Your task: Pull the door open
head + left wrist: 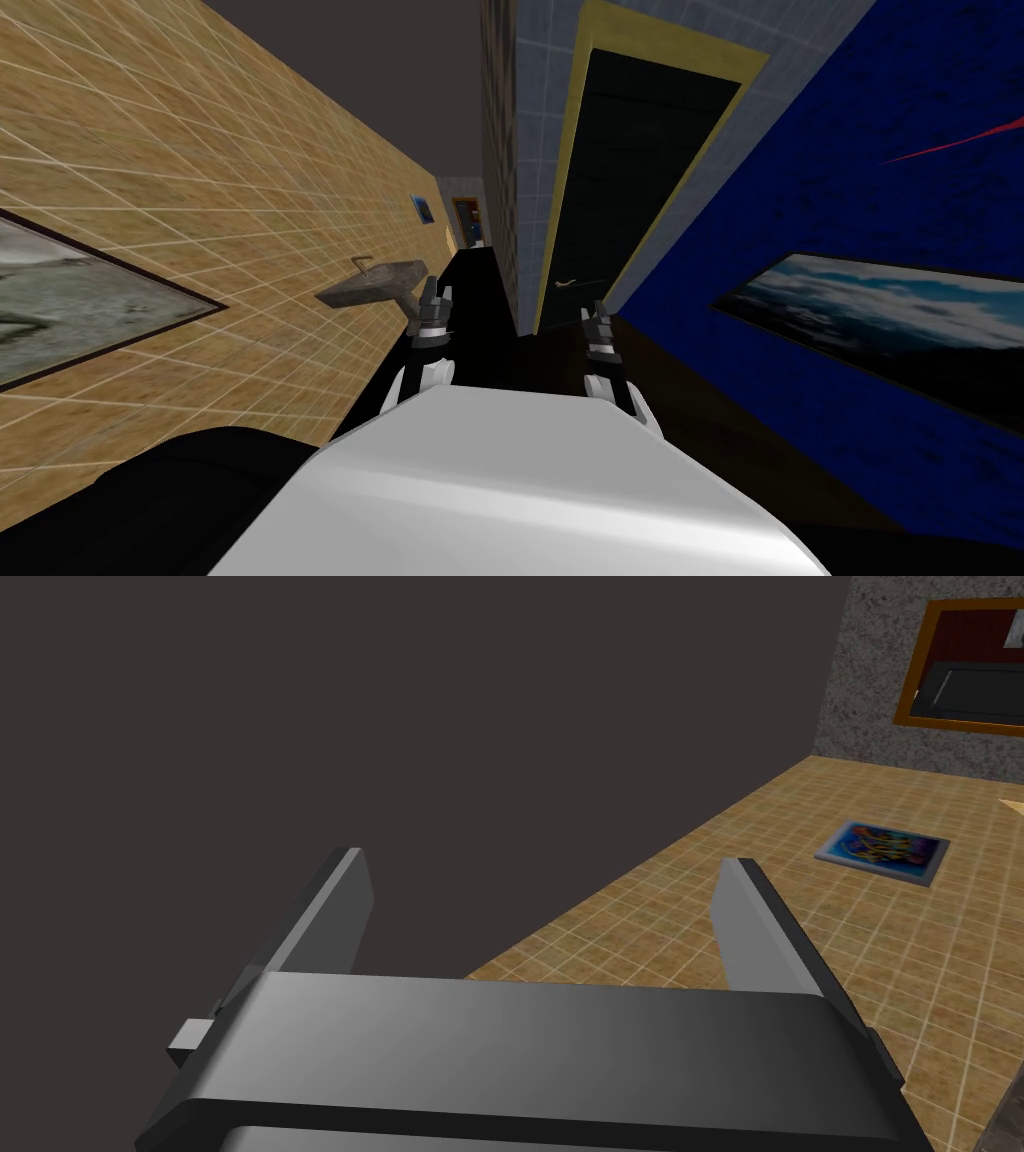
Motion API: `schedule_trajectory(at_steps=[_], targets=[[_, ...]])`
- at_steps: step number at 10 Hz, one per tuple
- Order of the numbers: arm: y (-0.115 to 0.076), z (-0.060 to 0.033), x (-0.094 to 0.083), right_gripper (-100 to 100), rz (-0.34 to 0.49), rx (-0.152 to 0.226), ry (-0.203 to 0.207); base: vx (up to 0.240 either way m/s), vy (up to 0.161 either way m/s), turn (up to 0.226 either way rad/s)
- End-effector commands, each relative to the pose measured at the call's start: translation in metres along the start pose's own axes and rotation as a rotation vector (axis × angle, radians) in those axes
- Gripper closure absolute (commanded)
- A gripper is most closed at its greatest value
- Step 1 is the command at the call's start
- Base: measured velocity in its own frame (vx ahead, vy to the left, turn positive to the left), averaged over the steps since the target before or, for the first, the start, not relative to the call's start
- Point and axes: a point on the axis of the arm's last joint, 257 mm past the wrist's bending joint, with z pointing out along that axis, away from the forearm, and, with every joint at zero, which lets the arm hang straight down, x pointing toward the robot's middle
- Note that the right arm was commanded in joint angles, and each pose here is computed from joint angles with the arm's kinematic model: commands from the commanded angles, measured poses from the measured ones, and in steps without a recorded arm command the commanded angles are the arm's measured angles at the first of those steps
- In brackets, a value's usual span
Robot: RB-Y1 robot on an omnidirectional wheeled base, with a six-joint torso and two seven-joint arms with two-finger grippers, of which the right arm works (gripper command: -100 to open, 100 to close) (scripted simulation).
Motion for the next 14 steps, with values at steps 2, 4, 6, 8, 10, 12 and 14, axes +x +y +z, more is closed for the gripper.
schedule_trajectory(at_steps=[2, 4, 6, 8, 10, 12, 14], targets=[[-0.027, -0.0023, -0.001, -100, 0.001, 0.048, 0.013, 0.092, -0.085, 0.119], [-0.048, -0.0061, -0.004, -100, 0.0, 0.085, 0.022, 0.078, -0.075, 0.119], [-0.068, -0.0096, -0.006, -100, -0.001, 0.118, 0.03, 0.086, -0.094, 0.122], [-0.08, -0.013, -0.008, -100, -0.002, 0.141, 0.033, 0.073, -0.083, 0.082], [-0.091, -0.0156, -0.01, -100, -0.004, 0.16, 0.036, 0.033, -0.054, 0.057], [-0.109, -0.0198, -0.014, -100, -0.008, 0.192, 0.043, 0.052, -0.054, 0.106], [-0.126, -0.0246, -0.019, -100, -0.013, 0.224, 0.048, 0.086, -0.099, 0.126]])
